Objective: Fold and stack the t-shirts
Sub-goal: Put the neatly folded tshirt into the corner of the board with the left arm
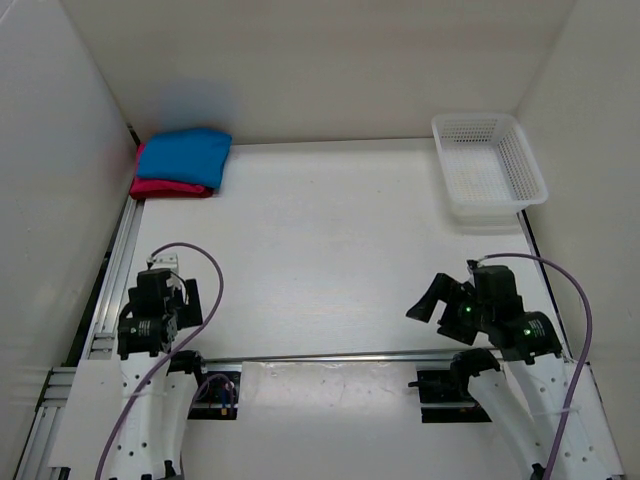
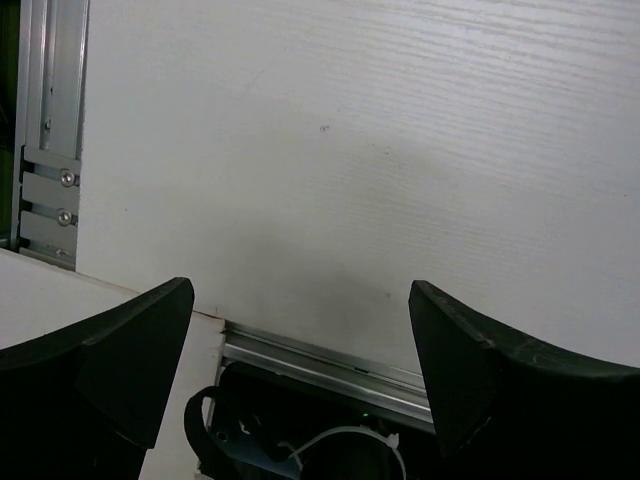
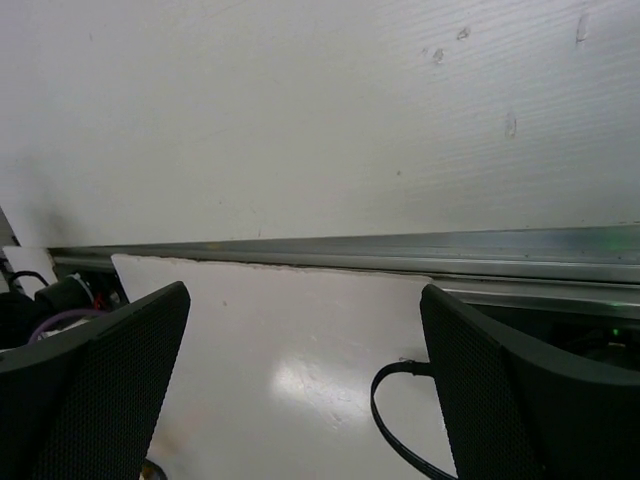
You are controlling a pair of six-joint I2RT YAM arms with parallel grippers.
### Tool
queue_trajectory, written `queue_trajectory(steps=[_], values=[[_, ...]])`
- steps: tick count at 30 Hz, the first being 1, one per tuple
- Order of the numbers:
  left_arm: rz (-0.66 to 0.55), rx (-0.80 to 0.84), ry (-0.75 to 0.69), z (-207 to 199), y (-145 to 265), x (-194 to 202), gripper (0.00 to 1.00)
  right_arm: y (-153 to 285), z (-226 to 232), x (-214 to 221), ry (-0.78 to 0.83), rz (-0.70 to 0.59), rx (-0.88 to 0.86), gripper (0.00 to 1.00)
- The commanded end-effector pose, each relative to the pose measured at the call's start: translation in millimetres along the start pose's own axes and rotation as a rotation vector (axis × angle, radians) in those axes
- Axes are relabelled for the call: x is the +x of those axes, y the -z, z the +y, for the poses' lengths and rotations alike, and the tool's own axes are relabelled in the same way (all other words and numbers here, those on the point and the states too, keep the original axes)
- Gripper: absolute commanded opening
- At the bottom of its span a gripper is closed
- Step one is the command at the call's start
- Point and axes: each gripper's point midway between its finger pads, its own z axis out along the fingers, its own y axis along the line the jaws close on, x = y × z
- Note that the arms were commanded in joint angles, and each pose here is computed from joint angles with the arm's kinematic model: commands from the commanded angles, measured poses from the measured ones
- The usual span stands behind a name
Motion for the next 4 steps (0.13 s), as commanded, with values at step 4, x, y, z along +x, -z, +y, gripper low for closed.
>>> queue_trajectory(steps=[4], values=[[-0.028, 0.029, -0.001, -2.1, 15.1, -5.1, 1.0, 5.4, 6.4, 6.4, -0.011, -0.006, -0.059, 1.0]])
